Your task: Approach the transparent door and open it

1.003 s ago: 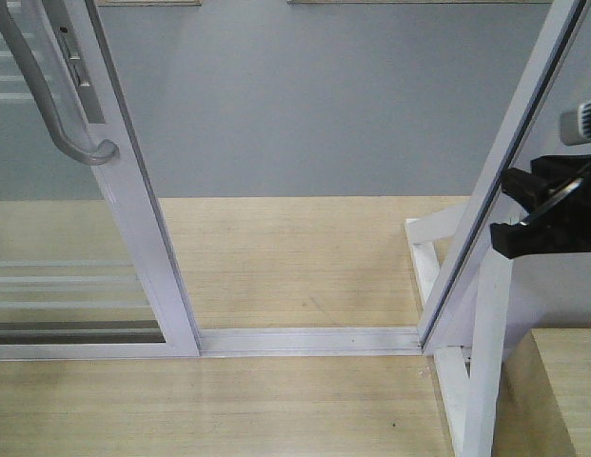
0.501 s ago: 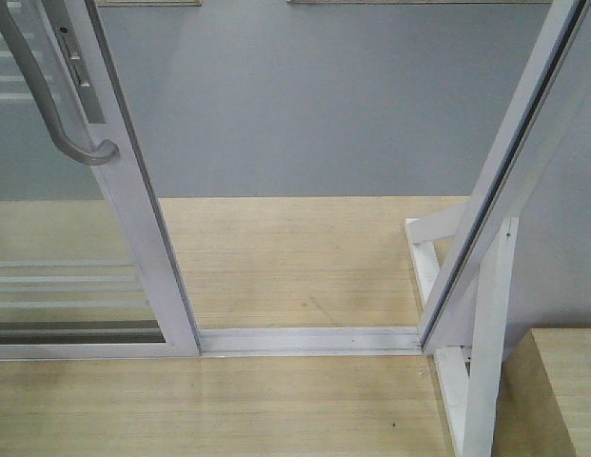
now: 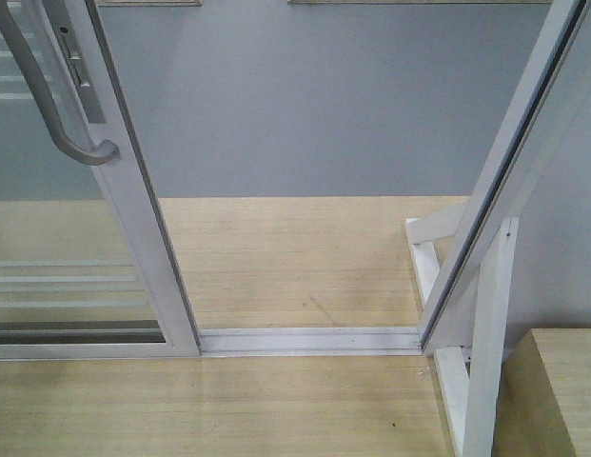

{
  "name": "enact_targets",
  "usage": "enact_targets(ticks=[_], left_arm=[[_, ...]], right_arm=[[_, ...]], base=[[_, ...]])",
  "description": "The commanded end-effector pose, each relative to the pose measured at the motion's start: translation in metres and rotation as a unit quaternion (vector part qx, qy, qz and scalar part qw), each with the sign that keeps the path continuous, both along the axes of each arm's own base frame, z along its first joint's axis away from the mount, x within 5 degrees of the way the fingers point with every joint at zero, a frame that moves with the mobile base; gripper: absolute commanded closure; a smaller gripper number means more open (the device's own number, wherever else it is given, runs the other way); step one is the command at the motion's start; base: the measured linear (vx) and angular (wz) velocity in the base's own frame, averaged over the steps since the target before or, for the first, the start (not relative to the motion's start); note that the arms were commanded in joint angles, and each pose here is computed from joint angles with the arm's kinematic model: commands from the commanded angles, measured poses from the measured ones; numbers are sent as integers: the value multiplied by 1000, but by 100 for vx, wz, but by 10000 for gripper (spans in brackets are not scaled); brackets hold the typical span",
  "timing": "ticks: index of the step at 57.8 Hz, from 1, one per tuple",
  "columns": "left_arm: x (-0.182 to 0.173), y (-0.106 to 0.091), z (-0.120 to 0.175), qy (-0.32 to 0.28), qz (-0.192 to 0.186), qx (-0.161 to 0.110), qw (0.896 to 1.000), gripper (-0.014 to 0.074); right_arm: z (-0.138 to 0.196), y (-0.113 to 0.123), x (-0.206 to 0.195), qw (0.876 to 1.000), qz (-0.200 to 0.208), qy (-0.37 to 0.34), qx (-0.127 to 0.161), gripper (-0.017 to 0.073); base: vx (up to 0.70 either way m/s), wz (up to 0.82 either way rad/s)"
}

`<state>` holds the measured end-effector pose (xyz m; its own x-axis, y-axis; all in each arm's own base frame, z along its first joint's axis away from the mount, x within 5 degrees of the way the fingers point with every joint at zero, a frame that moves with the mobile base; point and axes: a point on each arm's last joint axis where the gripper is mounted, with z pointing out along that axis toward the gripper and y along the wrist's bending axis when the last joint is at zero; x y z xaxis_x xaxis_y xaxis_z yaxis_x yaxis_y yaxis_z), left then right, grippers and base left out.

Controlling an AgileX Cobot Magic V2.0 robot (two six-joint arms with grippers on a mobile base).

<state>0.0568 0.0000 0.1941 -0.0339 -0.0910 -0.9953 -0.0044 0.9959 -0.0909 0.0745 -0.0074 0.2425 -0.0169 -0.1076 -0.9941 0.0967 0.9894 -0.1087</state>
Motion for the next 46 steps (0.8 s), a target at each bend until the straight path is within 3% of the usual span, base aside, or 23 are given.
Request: enact_targets(ticks=[1, 7, 11, 23, 34, 46], left_arm=[[0, 0, 2, -35, -1, -4, 999, 601], [0, 0, 2, -35, -1, -4, 999, 601], [0, 0, 2, -35, -1, -4, 999, 601], [0, 0, 2, -35, -1, -4, 999, 601], [0, 0, 2, -35, -1, -4, 999, 600], [0, 0, 2, -35, -1, -4, 999, 599]], right_arm=[[-6, 3, -8, 997, 11, -81, -16, 566], [-29, 4, -17, 995, 12, -100, 3, 565], [-31, 3, -20, 995, 12, -91, 38, 565], [-35, 4, -20, 995, 22, -75, 65, 565], [-44, 4, -19, 987, 18, -33, 157, 565], [-50, 4, -19, 985, 15, 3, 172, 565]], base=[[0, 0], [0, 0], [0, 0], [0, 0], [0, 0], [0, 0]])
